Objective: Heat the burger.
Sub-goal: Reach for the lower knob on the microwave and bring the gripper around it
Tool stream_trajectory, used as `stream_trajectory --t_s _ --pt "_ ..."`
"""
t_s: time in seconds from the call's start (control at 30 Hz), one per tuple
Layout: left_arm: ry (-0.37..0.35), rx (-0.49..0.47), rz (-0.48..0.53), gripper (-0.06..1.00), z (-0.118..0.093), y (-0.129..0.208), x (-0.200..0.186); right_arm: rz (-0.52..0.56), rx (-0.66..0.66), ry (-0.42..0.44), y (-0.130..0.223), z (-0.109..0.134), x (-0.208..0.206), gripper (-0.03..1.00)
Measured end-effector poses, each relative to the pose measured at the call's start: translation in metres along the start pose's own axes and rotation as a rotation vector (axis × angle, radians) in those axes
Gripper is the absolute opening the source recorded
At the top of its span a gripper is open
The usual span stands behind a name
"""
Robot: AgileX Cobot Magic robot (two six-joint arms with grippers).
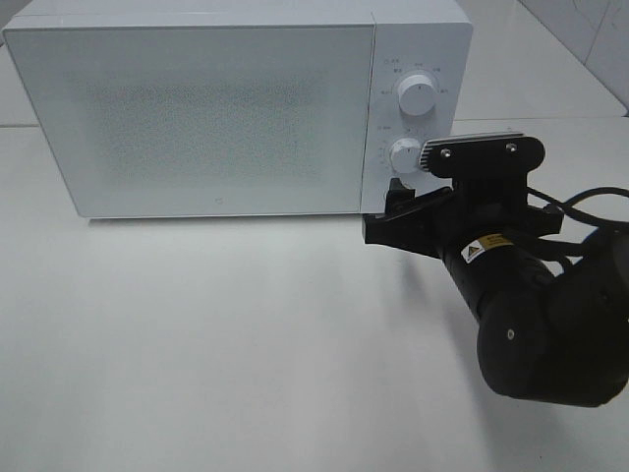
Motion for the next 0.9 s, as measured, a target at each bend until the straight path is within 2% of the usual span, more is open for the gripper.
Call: stream_trajectory --t_s 0.4,0.9 --pt "0.000 0.000 0.000 0.97 0.000 0.000 0.000 -0.049 0.020 0.033 -0.009 -0.006 0.034 0.74" --pt "0.000 0.000 0.000 0.97 0.000 0.000 0.000 -0.080 0.020 0.024 -0.008 0.007 0.066 0.74"
Point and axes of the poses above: a point on each arm's last joint axis where the gripper is mounted, x pointing out along that axis toward the gripper, z along the wrist's bending axis when the last joint is at zero, y = z × x, the point moved 1 cm from there along x, pointing out along that axis toward the gripper, and after that the axes turned 8 degrees about -x, right-handed, at the moved point
